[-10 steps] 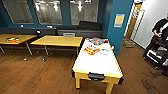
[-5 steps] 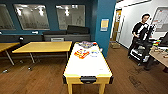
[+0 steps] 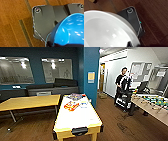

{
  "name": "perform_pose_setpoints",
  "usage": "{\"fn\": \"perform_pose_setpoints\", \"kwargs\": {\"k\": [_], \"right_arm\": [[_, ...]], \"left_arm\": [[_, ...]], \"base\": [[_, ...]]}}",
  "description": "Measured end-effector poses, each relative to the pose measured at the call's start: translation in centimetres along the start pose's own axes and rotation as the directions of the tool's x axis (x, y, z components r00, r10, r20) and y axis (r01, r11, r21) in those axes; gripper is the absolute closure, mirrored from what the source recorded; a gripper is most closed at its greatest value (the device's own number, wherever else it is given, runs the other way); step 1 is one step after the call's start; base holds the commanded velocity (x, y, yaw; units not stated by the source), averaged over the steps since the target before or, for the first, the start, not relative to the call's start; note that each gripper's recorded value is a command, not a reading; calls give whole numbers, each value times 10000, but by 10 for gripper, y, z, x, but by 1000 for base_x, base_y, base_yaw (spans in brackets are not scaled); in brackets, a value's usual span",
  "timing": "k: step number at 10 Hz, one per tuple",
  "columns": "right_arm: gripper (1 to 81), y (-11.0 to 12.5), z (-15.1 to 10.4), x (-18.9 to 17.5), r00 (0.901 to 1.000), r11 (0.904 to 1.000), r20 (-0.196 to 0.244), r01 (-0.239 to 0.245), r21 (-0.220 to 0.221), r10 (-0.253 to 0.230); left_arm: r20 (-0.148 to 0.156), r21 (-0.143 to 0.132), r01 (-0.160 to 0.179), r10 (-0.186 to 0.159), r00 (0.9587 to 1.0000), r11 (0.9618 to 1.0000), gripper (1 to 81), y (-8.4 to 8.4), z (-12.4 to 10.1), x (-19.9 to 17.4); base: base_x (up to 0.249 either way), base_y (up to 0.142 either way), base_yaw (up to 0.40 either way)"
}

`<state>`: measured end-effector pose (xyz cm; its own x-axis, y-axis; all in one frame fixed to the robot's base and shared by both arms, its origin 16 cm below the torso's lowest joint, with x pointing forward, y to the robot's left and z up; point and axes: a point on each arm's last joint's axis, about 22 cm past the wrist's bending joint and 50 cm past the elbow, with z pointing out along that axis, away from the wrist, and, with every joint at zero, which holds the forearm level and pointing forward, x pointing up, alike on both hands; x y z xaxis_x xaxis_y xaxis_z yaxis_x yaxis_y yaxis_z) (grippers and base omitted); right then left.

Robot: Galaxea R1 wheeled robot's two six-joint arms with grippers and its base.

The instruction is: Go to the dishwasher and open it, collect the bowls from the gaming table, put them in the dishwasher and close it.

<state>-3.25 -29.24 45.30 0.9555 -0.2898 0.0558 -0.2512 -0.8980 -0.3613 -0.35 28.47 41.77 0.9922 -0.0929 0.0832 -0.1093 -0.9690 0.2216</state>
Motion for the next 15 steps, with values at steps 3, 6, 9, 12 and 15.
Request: {"fn": "perform_pose_setpoints", "kwargs": {"k": [3,6,9,12,15], "right_arm": [[811,-8,4,-1,10000,10000,-12,-1,94,1],[811,-10,7,-1,10000,10000,-40,6,66,-6],[811,-8,8,0,10000,10000,-67,15,11,-15],[811,-9,8,-2,10000,10000,-41,11,19,-11],[811,-12,11,-5,10000,10000,-2,-7,42,7]], "left_arm": [[9,-48,-26,26,10000,10000,811,4,1,-1],[64,-72,-21,22,10000,10000,811,10,3,-4],[68,38,-26,26,10000,10000,811,11,6,-4],[36,-7,-27,27,10000,10000,811,19,9,-2],[42,-63,-22,22,10000,10000,811,25,10,-2]], "base": [[0,0,-346],[0,0,-370],[0,0,-389],[0,0,-392],[0,0,-391]]}}
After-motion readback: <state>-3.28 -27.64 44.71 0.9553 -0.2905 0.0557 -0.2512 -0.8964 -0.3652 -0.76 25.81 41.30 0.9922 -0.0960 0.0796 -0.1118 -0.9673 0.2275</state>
